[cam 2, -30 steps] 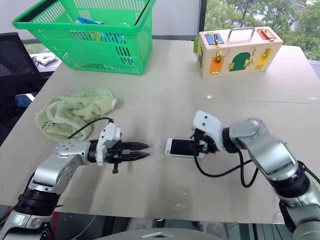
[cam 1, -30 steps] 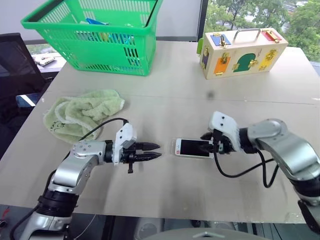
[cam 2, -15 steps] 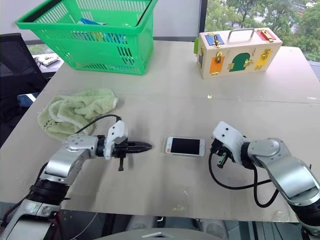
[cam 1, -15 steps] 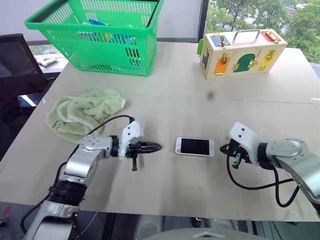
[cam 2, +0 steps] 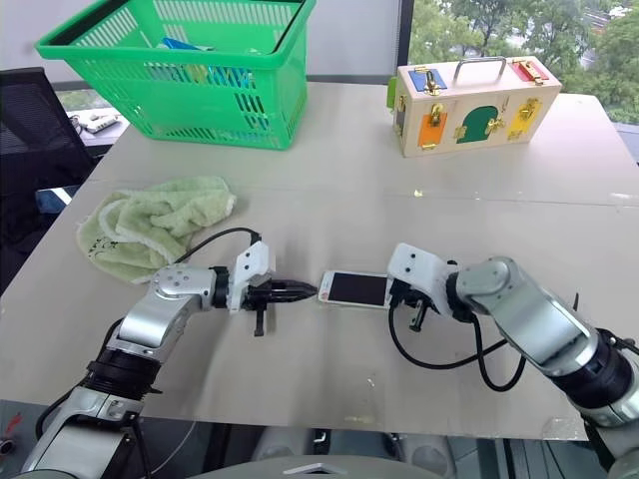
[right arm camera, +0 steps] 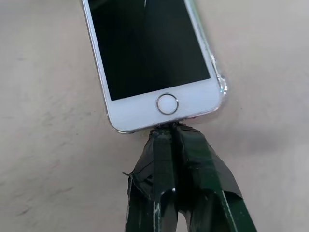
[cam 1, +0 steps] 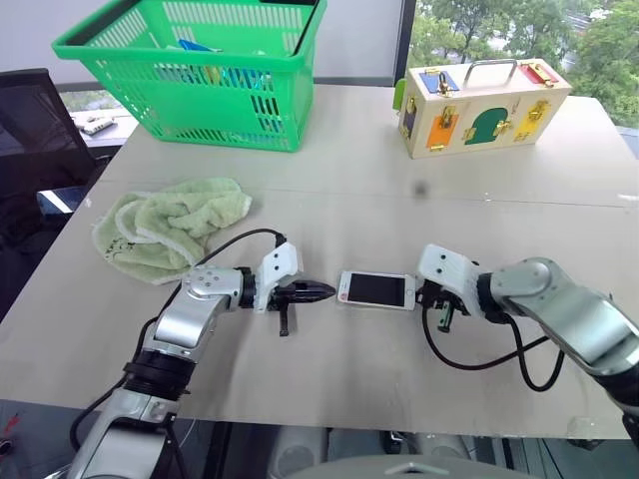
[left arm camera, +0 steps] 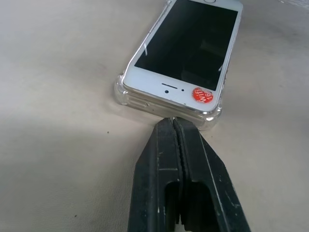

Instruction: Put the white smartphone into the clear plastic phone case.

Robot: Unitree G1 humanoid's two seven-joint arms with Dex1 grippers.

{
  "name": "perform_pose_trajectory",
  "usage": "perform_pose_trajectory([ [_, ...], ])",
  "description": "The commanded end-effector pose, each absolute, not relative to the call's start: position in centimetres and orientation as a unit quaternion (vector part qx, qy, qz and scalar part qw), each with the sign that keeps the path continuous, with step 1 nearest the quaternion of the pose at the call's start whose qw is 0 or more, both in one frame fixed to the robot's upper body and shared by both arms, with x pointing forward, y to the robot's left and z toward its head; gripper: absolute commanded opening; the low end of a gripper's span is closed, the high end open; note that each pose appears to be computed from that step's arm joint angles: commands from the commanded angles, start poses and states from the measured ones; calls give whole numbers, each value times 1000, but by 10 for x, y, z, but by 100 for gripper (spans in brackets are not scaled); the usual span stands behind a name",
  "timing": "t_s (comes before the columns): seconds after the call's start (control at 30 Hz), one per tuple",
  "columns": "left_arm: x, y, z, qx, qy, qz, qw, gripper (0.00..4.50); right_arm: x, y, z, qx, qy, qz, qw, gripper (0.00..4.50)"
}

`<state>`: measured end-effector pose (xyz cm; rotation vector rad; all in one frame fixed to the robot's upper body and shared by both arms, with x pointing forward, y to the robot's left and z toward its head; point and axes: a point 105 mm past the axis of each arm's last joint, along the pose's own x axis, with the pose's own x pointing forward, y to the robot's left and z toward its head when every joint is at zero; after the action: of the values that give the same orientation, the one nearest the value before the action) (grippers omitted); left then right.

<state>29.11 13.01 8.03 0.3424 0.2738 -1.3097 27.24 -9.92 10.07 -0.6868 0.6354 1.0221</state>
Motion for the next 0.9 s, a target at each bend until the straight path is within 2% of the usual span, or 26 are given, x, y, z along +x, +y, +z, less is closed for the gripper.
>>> perform_pose_trajectory([
  [0.03, 289, 126, 79, 161, 124, -610, 766, 0, 270, -82, 104, -324, 270, 509, 751, 3],
  [0.13, 289, 127, 79, 160, 123, -609, 767, 0, 274, -80, 103, -329, 263, 510, 750, 3],
  [0.27, 290, 128, 80, 154, 122, -604, 773, 0, 286, -86, 107, -341, 242, 479, 771, 3],
  [0.43, 290, 131, 81, 153, 123, -600, 775, 0, 273, -103, 118, -288, 256, 489, 783, 3],
  [0.63, 278, 131, 113, 82, 101, -640, 757, 0, 267, -113, 130, -250, 249, 488, 798, 3],
  [0.9, 280, 121, 114, 101, 103, -643, 752, 0, 267, -85, 152, -201, 169, 530, 806, 3],
])
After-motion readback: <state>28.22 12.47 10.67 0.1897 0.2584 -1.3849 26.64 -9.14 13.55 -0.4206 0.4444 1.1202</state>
